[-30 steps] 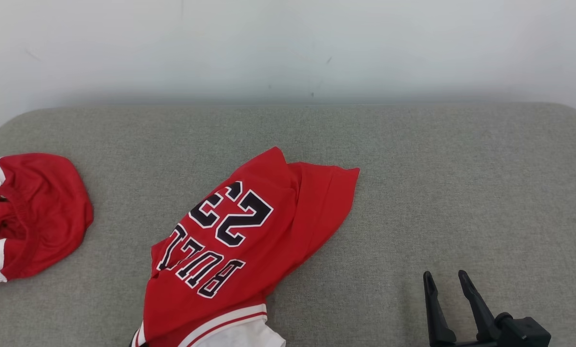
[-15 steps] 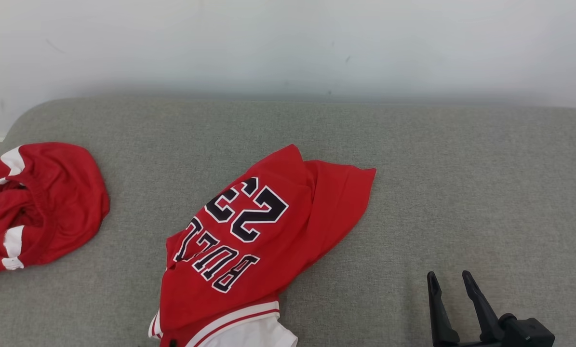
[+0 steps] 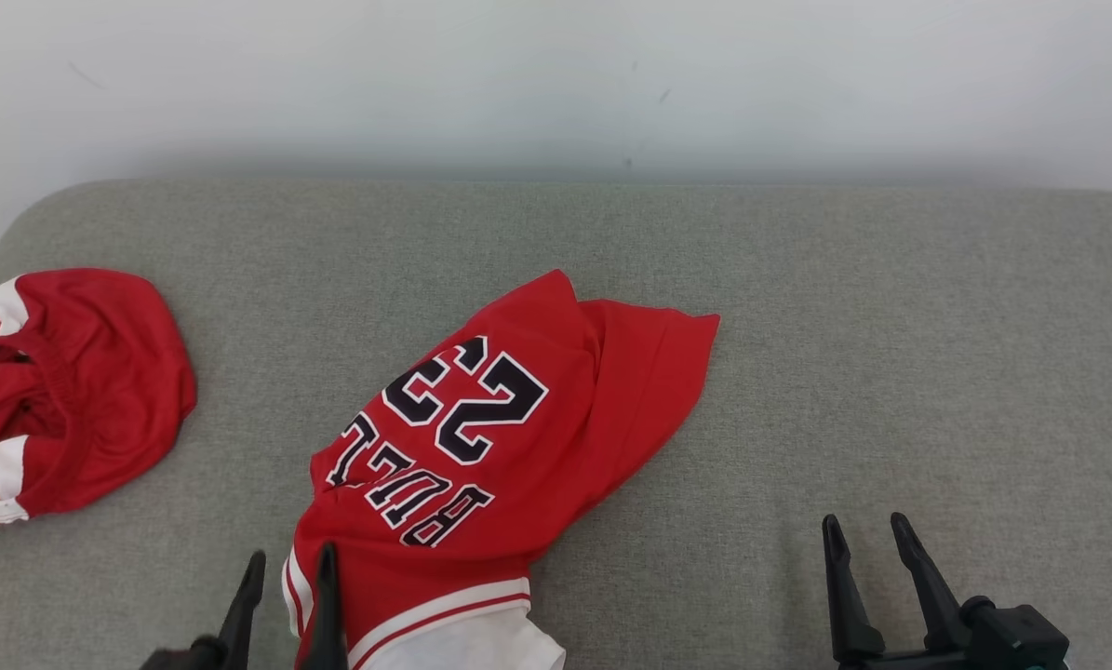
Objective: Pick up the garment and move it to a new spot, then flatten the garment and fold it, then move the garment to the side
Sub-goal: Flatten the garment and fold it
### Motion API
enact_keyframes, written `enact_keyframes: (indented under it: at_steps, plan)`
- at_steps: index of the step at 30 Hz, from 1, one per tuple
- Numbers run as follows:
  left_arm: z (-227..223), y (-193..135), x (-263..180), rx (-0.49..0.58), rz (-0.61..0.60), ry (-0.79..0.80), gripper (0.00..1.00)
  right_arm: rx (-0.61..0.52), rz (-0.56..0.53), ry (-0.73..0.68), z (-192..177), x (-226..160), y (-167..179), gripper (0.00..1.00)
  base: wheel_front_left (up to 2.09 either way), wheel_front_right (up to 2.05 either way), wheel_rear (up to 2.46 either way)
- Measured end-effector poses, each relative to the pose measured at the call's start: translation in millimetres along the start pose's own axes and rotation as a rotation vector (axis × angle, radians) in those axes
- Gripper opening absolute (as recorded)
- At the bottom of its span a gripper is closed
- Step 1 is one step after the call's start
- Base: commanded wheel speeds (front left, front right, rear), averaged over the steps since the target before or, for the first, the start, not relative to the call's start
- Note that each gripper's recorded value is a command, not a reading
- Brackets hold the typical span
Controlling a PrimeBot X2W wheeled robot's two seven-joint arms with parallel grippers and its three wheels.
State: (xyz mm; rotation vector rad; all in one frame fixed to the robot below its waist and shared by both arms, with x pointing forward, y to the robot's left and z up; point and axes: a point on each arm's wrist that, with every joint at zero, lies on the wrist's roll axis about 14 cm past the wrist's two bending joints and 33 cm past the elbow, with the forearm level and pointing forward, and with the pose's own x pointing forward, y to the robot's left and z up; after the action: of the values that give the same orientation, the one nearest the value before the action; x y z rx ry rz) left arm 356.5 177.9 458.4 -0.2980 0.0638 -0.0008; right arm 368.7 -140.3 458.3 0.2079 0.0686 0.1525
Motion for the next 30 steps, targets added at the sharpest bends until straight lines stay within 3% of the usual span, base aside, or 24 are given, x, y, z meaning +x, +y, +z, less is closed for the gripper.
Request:
enact_keyframes:
  at_steps: [6,19,20,21,22,23,30]
  plan:
    - [13.4,-9.3,28.9,0.014,-0.044,-0.036,1.0,0.003,-0.011,0.007,-2.2,-1.5,-2.9,1.0,0.0,0.0,0.0]
    - [-58.4,-3.5,51.6,-0.068,-0.012,0.291,1.0,0.012,-0.063,0.029,-9.1,-9.6,-18.2,1.0,0.0,0.0,0.0]
    - [-57.7,-3.9,53.4,-0.061,-0.018,0.291,0.93,0.013,-0.065,0.03,-9.3,-10.0,-18.5,1.0,0.0,0.0,0.0]
    - [-56.6,-3.2,55.5,-0.046,-0.023,0.291,0.42,0.014,-0.066,0.03,-9.5,-10.3,-18.7,1.0,0.0,0.0,0.0]
    - [-55.2,-2.1,57.7,-0.031,-0.028,0.29,0.16,0.016,-0.066,0.031,-9.8,-10.6,-18.4,1.0,0.0,0.0,0.0]
    - [-53.1,-2.6,60.0,-0.02,-0.037,0.283,0.0,0.017,-0.066,0.032,-10.1,-11.1,-18.5,1.0,0.0,0.0,0.0]
    - [-15.0,-25.5,91.7,0.153,-0.164,0.161,0.0,0.023,-0.077,0.02,-6.4,-13.2,-21.0,1.0,0.0,0.0,0.0]
